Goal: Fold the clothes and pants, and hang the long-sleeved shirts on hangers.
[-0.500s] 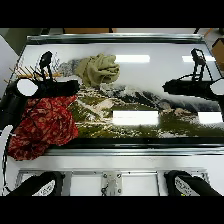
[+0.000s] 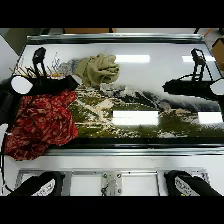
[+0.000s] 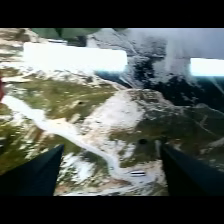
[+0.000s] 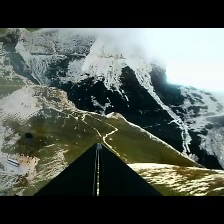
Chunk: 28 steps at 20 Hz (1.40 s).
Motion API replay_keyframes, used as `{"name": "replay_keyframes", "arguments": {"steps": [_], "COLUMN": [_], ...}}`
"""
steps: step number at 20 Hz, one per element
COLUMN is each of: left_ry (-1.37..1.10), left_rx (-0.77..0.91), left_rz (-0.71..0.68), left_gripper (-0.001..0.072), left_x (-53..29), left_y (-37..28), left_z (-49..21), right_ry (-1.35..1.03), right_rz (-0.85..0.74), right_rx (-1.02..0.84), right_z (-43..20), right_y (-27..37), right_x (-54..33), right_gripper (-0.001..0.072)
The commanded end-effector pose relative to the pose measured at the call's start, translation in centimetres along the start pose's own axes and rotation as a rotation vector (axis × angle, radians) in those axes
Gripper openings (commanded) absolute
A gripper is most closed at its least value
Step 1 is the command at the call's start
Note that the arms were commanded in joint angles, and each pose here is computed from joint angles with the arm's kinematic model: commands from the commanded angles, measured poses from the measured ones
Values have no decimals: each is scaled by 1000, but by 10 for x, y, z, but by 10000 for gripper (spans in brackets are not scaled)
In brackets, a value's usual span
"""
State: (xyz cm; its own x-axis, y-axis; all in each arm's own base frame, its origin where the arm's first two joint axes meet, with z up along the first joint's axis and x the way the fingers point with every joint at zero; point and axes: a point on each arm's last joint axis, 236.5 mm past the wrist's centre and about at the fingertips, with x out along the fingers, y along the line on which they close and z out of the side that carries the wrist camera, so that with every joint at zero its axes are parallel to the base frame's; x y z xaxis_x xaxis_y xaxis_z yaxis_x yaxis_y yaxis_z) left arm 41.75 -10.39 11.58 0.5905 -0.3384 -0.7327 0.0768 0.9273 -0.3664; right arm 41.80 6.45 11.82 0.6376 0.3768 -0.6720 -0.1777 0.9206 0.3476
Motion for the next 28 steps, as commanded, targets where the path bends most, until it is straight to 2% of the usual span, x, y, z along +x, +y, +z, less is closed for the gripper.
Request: {"name": "replay_keyframes", "arguments": {"steps": [1, 3, 5, 9, 14, 15, 17, 18, 21, 25, 28], "left_ry": [97, 190, 263, 293, 378, 395, 398, 384, 301, 56, -95], "left_rx": [90, 1, -126, -251, -223, -223, -226, -204, -99, 135, 318], "left_rz": [328, 513, 592, 616, 564, 561, 555, 547, 469, 122, -144], "left_gripper": [710, 710, 709, 710, 709, 626, 57, 13, 13, 13, 13], "left_x": [-37, -58, -61, -36, 7, 12, 17, 16, 1, -27, -52], "left_y": [99, 166, 214, 263, 253, 251, 244, 237, 177, -1, -138], "left_z": [-5, -32, -72, -132, -163, -167, -168, -162, -122, -54, -39], "right_ry": [1, 1, 1, 1, 1, 1, 1, 1, -1, 11, -96], "right_rz": [0, 0, 0, 1, 0, 0, 0, 0, 9, 80, 35], "right_rx": [0, 0, 0, 0, 0, 0, 0, 0, 6, 47, 48], "right_z": [0, 0, 0, 0, 0, 0, 0, 0, 0, -2, 30], "right_y": [0, 0, 0, 0, 0, 0, 0, 0, 2, 19, 4], "right_x": [0, 0, 0, 0, 0, 0, 0, 0, 0, -2, -28], "right_gripper": [19, 19, 19, 19, 19, 19, 19, 19, 19, 19, 15]}}
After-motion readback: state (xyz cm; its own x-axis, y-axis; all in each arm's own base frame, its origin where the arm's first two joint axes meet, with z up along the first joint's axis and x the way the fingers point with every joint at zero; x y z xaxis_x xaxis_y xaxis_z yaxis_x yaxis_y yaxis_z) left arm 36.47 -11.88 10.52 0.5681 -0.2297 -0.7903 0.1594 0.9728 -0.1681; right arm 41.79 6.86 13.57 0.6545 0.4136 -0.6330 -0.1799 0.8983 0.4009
